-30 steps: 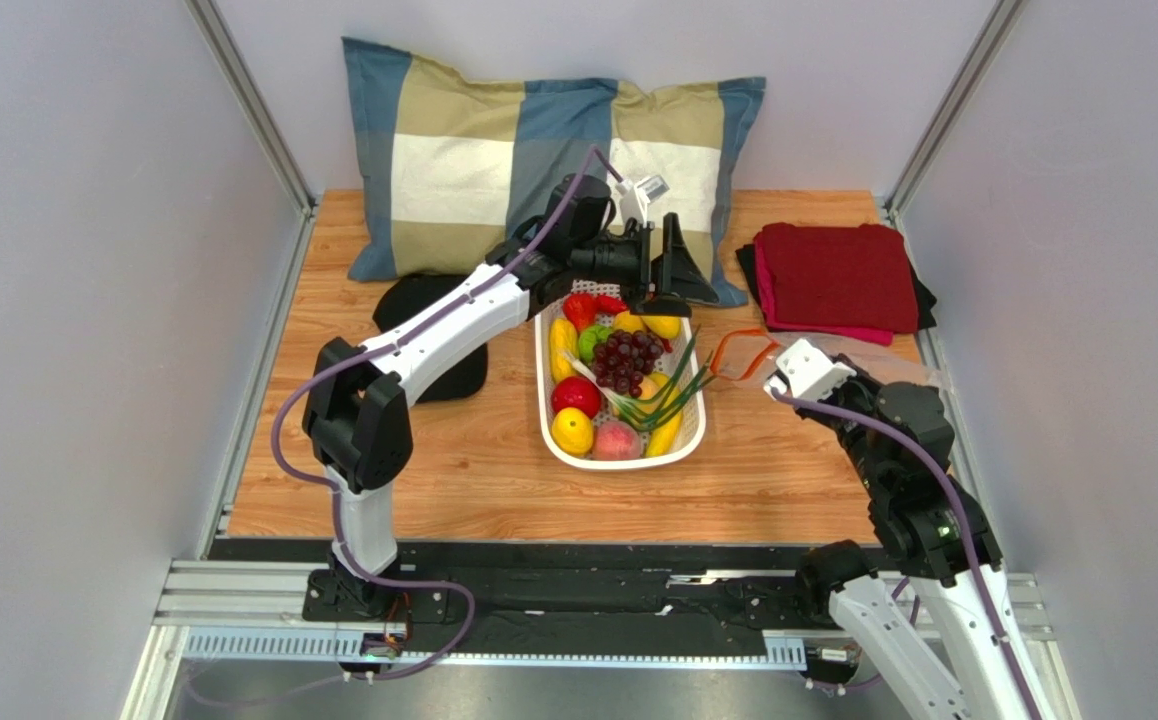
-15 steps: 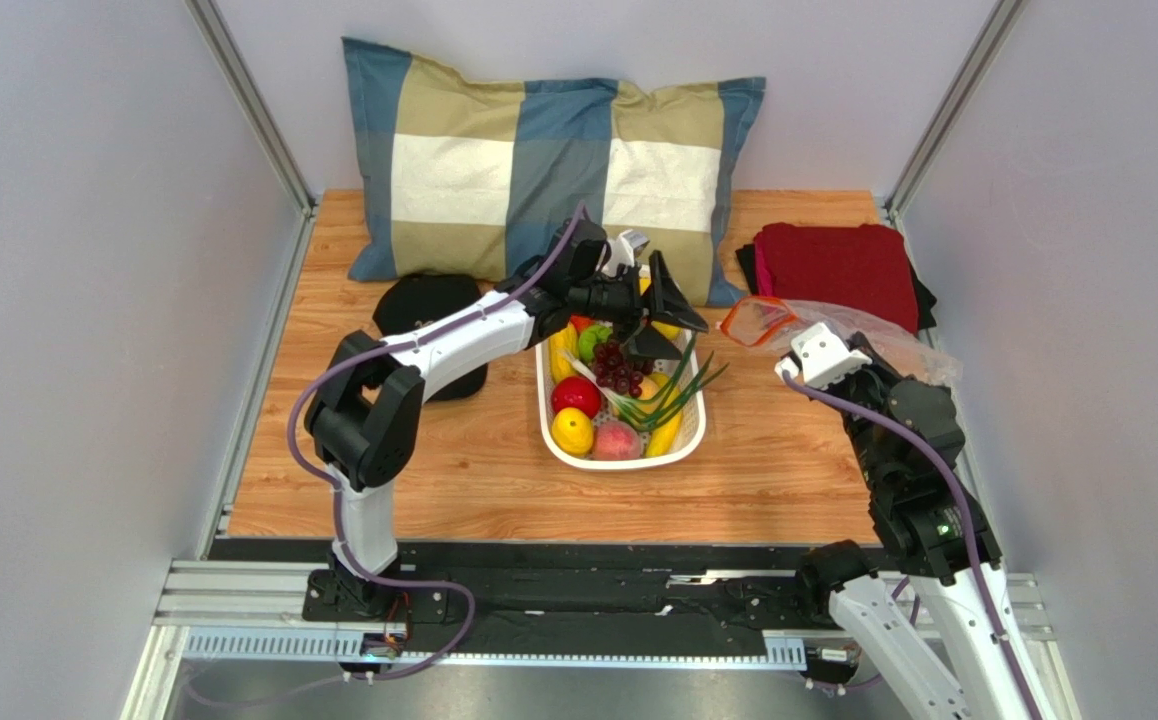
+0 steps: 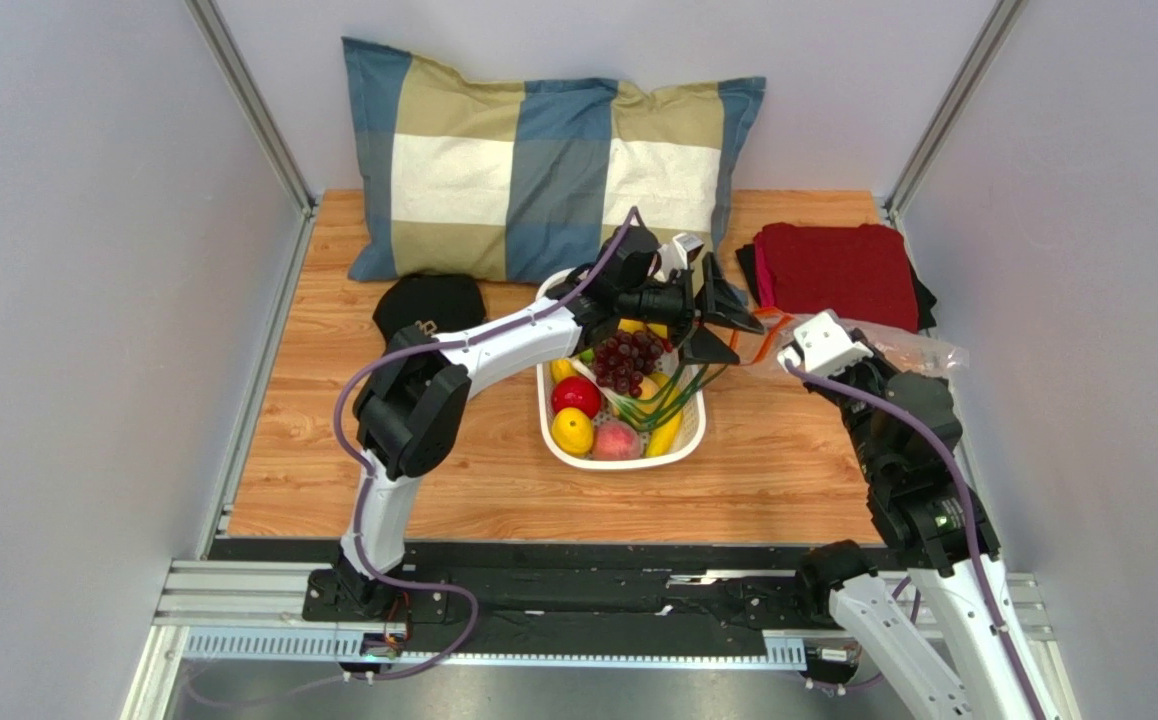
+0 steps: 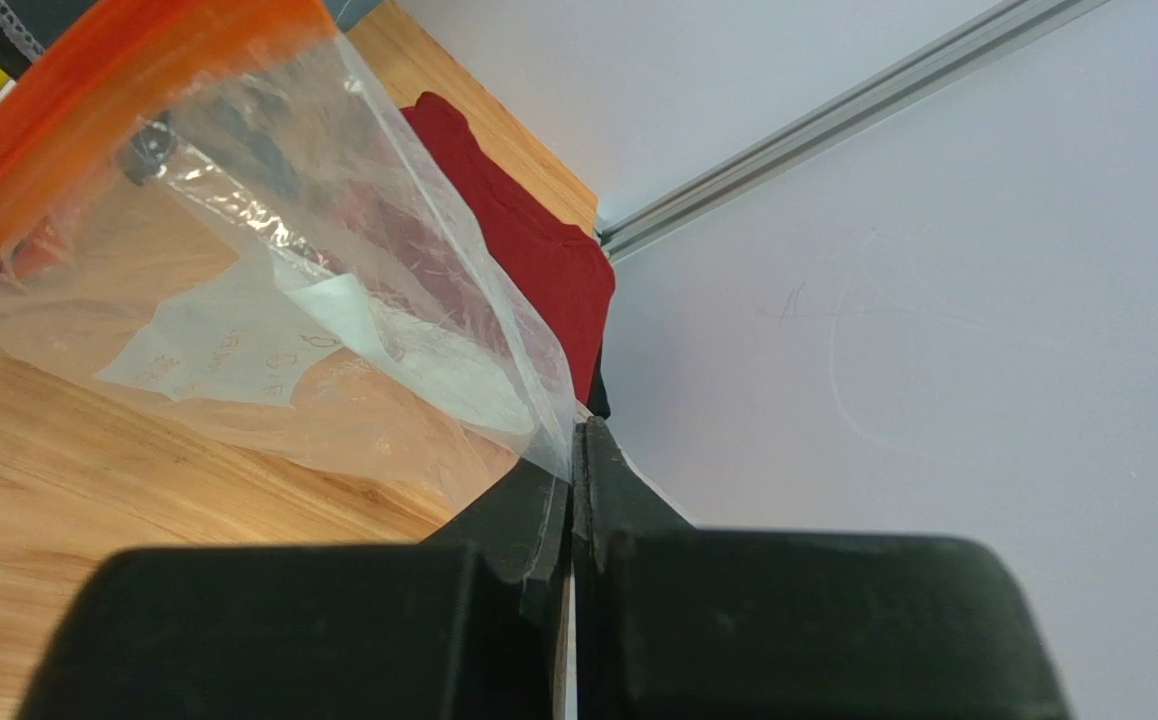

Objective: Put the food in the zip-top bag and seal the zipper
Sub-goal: Open the zipper of the food storage bag.

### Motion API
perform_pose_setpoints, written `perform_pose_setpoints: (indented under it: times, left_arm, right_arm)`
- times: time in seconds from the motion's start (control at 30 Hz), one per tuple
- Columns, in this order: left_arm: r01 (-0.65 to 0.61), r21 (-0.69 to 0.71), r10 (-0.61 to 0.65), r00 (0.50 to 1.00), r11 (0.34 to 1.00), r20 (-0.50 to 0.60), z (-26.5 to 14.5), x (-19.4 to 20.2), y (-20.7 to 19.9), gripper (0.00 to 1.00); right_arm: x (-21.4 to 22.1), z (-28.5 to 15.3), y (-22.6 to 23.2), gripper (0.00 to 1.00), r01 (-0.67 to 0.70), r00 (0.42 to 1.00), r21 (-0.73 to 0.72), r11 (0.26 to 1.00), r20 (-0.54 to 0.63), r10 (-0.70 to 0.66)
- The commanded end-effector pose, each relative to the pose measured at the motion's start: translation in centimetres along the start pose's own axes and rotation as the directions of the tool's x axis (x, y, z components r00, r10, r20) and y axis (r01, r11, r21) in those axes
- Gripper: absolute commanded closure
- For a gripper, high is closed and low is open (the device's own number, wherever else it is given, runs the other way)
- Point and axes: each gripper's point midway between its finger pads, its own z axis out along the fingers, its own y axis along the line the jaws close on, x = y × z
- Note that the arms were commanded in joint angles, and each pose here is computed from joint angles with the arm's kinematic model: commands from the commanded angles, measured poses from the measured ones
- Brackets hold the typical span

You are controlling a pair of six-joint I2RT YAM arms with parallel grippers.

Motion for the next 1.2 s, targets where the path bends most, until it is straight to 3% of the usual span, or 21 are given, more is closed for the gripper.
perform_pose_setpoints:
  times: [0.0, 0.3, 0.63, 0.9, 0.93, 1.03, 1.07, 1.13, 1.17]
  left_arm:
    - [-0.021, 0.056, 0.018, 0.999, 0.998, 0.044, -1.8, -0.9, -1.9, 0.18]
    - [-0.024, -0.004, 0.024, 0.995, 1.0, 0.1, -5.0, -1.9, -1.1, 0.17]
    - [0.041, 0.008, -0.042, 0.998, 0.999, 0.038, -2.0, -0.6, -1.2, 0.14]
    - [0.044, 0.052, -0.045, 0.999, 0.998, 0.01, 1.0, 0.4, -2.7, 0.23]
    - [0.047, 0.05, -0.048, 0.999, 0.998, 0.008, 1.4, 0.4, -2.5, 0.26]
    - [0.023, 0.06, -0.024, 0.999, 0.998, 0.023, 1.2, -0.2, -2.7, 0.47]
    - [0.013, 0.058, -0.014, 1.0, 0.998, 0.024, 1.0, -0.3, -2.7, 0.65]
    - [-0.022, 0.044, 0.02, 0.999, 0.999, 0.03, 0.4, -0.4, -2.5, 0.81]
    - [-0.019, 0.026, 0.018, 0.999, 0.999, 0.034, -0.1, -0.7, -2.0, 0.93]
  right_arm:
    - [-1.5, -0.4, -1.8, 1.0, -0.043, 0.998, 0.061, 0.997, 0.045, 0.04]
    - [-1.2, -0.1, -2.0, 1.0, -0.035, 0.999, 0.087, 0.996, 0.043, 0.032]
    - [-1.6, 0.2, -2.4, 1.0, -0.059, 0.997, 0.095, 0.994, 0.045, 0.055]
    - [-1.7, 0.0, -1.3, 1.0, -0.102, 0.994, 0.033, 0.994, 0.041, 0.1]
    - [-1.5, -0.1, -0.7, 1.0, -0.102, 0.994, 0.006, 0.995, 0.034, 0.102]
    - [-1.2, -1.0, 1.0, 1.0, -0.115, 0.993, -0.09, 0.989, 0.022, 0.117]
    - [-1.1, -1.3, 1.7, 0.97, -0.116, 0.993, -0.126, 0.985, 0.011, 0.119]
    - [-0.1, -2.5, 3.7, 0.78, -0.113, 0.993, -0.24, 0.964, -0.044, 0.106]
    - [0.3, -3.0, 4.4, 0.48, -0.121, 0.992, -0.281, 0.952, -0.068, 0.107]
